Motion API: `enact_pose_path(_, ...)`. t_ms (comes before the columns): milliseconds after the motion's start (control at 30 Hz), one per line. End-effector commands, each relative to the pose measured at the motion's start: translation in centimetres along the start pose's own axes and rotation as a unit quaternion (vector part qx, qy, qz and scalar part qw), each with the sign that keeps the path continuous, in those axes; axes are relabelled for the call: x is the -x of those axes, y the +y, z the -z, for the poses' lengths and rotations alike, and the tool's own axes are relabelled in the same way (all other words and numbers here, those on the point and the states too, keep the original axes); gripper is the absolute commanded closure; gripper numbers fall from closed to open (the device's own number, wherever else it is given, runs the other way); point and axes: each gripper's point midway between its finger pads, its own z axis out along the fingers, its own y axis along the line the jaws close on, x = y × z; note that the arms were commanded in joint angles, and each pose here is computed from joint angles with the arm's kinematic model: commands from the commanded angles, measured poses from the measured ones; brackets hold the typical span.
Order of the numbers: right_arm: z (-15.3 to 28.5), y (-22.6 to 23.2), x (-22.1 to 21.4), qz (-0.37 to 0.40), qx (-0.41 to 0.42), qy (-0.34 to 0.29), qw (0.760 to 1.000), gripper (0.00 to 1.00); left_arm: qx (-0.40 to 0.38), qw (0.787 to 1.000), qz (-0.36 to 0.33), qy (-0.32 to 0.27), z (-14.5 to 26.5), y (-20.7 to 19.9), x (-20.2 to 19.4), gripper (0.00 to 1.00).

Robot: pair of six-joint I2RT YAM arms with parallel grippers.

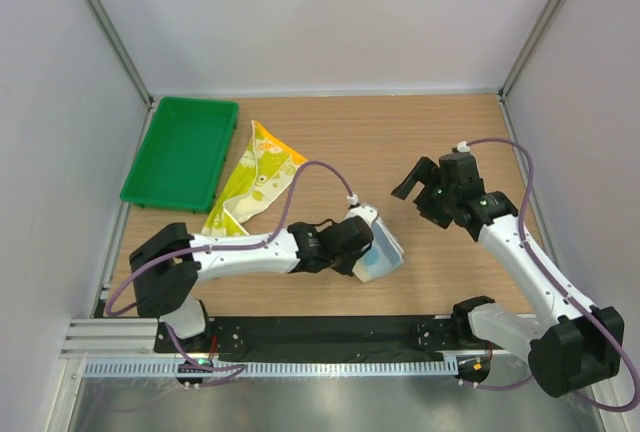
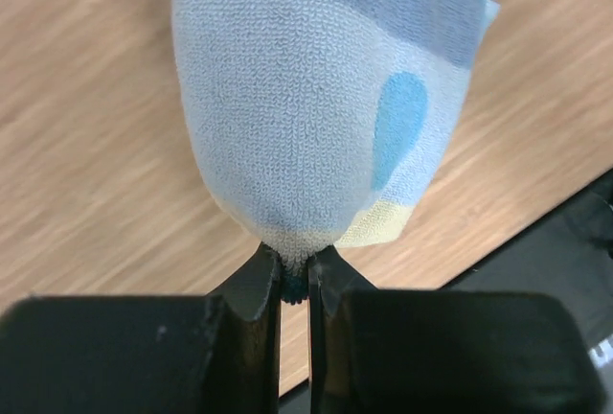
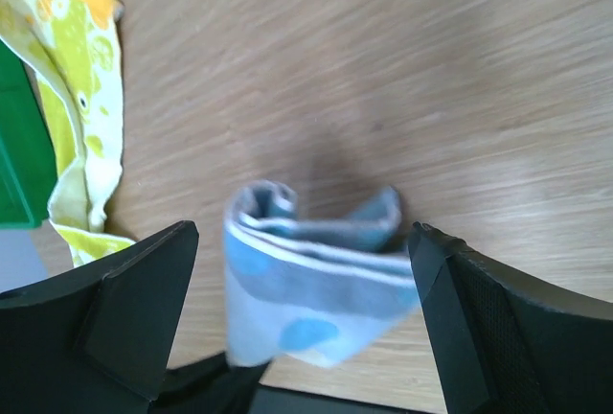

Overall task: Roll the towels
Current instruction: Roll the towel

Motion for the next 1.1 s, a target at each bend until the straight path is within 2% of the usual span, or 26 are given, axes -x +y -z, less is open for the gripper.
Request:
enact_pose_path(0,-0.2,0.4,-2.5,0.017,0.024,0.065,0.997,0.00,0.018,0.999,-0.025,0.007,1.3,1.9,-0.2,0.95)
enact_pose_path(33,-0.2,0.1,-2.7,0.019,0.023,0.068,0.997,0.00,0.017,0.999,-0.024,0.013,1.2,1.9,-0.6,0.89)
enact_pose_path(67,-0.1,0.0,-3.0,0.024,0.025,0.073,0.997,0.00,0.013,0.999,-0.024,0.017,1.1,1.8,-0.9,0.77)
enact_pose_path(267,-0.3,-0.3,-6.7,0.036,0.046,0.122,0.991,0.03,-0.004,1.000,-0.013,0.022,0.2,1.2,-1.4,0.52)
enact_pose_path(433,-1.1,-0.1,-9.7,0.044,0.053,0.147,0.987,0.06,0.002,0.999,-0.015,0.032,-0.1,1.0,-0.8,0.45)
enact_pose_path(567,-1.0,0.2,-10.2,0.063,0.049,0.146,0.986,0.07,0.007,1.000,-0.007,0.011,1.2,1.8,1.3,0.41)
enact_pose_path(833,-1.0,0.1,-9.7,0.077,0.033,0.137,0.987,0.07,-0.012,1.000,0.019,-0.021,4.1,3.7,5.5,0.40)
enact_pose_path(1067,-1.3,-0.5,-9.7,0.079,0.021,0.134,0.988,0.07,-0.018,0.999,0.033,-0.022,2.7,5.7,6.4,0.39)
